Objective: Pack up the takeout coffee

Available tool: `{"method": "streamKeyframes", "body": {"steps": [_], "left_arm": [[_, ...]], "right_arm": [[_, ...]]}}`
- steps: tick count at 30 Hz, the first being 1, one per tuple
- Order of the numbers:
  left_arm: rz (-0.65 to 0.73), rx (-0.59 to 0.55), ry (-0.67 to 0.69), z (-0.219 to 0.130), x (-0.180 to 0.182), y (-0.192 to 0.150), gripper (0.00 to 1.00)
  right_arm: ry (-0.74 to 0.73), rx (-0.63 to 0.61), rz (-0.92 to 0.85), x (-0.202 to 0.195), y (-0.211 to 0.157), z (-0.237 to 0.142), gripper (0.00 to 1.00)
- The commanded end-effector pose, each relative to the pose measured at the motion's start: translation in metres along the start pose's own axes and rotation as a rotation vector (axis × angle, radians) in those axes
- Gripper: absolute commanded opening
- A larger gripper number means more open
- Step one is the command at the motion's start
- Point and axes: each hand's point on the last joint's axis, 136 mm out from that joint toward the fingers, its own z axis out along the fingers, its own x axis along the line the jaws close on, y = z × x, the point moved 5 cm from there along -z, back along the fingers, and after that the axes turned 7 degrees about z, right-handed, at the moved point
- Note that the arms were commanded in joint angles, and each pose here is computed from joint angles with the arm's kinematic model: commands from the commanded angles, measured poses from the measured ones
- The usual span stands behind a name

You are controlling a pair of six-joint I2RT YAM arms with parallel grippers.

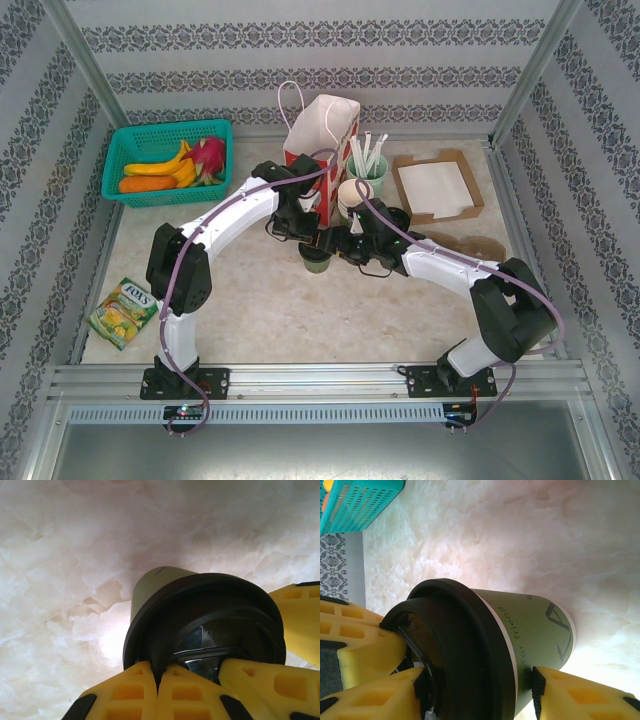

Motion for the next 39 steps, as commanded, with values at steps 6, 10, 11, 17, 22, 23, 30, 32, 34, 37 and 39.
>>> {"method": "streamKeyframes", "body": {"steps": [6, 10, 11, 17, 22, 23, 30, 32, 34, 37, 39], "left_arm": [[0.009, 0.003, -0.062, -0.001, -0.013, -0.011, 0.09], [0.022, -0.076, -0.094, -0.02, -0.018, -0.006, 0.12], [0.023, -0.088, -0.099, -0.024, -0.018, -0.005, 0.13], [0.028, -0.13, -0.143, -0.039, -0.018, -0.005, 0.17], [0.01, -0.177, -0.129, -0.047, -0.01, -0.005, 0.18], [-0.003, -0.194, -0.116, -0.049, -0.006, -0.004, 0.2], [-0.215, -0.295, 0.02, -0.057, 0.043, -0.008, 0.29], [-0.29, -0.306, 0.036, -0.056, 0.06, -0.013, 0.39], [-0.34, -0.306, 0.044, -0.051, 0.073, -0.019, 0.58], [-0.389, -0.284, 0.071, -0.041, 0.086, -0.026, 0.78], [-0.408, -0.264, 0.099, -0.032, 0.091, -0.03, 0.89]], "right_arm": [[-0.211, 0.008, 0.032, -0.038, -0.009, 0.005, 0.54], [-0.215, 0.004, 0.027, -0.035, -0.008, 0.003, 0.53], [-0.215, 0.005, 0.026, -0.034, -0.008, 0.003, 0.53], [-0.216, 0.004, 0.018, -0.032, -0.007, 0.003, 0.53], [-0.194, 0.001, 0.004, -0.025, -0.006, 0.002, 0.53], [-0.186, -0.004, -0.002, -0.021, -0.004, 0.001, 0.54], [-0.122, -0.021, -0.074, 0.003, 0.001, -0.007, 0.59], [-0.099, -0.033, -0.099, 0.011, 0.002, -0.01, 0.62], [-0.086, -0.043, -0.126, 0.016, 0.003, -0.012, 0.65], [-0.076, -0.053, -0.159, 0.021, 0.005, -0.014, 0.72], [-0.065, -0.064, -0.183, 0.026, 0.005, -0.016, 0.78]]}}
